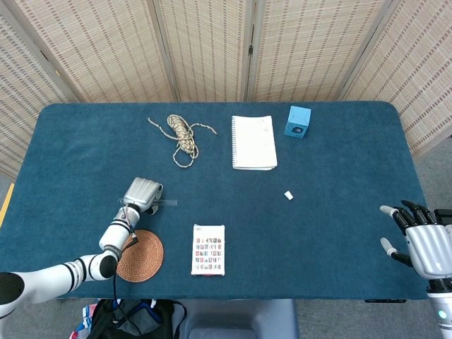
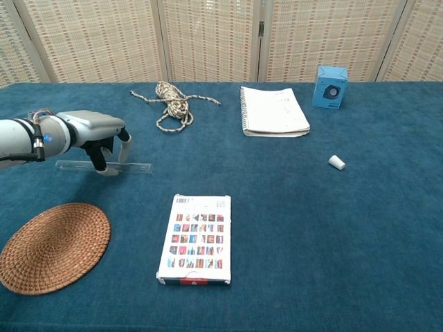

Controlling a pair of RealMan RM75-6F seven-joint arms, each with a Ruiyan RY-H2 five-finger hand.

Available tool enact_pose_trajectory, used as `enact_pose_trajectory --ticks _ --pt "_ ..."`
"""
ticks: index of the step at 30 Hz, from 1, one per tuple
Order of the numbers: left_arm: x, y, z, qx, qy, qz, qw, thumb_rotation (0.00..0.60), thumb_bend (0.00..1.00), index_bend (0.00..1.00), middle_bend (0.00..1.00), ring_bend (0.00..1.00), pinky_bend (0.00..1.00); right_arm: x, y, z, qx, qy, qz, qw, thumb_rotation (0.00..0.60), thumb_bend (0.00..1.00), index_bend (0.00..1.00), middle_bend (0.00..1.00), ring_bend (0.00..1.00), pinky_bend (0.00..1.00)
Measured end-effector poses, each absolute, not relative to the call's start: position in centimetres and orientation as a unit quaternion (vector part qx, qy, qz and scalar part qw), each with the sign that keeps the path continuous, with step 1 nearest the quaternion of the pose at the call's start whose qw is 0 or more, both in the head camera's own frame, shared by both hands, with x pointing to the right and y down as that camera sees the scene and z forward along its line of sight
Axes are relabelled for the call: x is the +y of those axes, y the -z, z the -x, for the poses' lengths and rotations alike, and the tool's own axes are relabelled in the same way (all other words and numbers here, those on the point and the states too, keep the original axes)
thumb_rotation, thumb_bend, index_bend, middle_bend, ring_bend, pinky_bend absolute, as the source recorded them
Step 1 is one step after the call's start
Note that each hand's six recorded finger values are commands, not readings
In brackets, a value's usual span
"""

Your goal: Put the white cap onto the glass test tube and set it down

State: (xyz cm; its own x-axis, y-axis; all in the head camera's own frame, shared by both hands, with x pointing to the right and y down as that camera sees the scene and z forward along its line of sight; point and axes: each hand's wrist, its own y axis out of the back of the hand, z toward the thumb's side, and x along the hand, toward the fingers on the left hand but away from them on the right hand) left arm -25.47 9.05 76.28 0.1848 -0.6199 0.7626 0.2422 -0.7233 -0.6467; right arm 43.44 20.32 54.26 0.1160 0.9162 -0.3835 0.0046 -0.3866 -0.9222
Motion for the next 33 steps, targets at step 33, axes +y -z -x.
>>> enact_pose_trajectory --ticks 33 --pt "8.8 -74.2 26.1 0.168 0.592 0.697 0.369 0.600 0.40 0.60 0.99 0.94 1.00 19.3 -53.7 -42.4 -0.365 -0.548 0.615 0.434 0.600 0.46 0.26 0.40 0.31 0.36"
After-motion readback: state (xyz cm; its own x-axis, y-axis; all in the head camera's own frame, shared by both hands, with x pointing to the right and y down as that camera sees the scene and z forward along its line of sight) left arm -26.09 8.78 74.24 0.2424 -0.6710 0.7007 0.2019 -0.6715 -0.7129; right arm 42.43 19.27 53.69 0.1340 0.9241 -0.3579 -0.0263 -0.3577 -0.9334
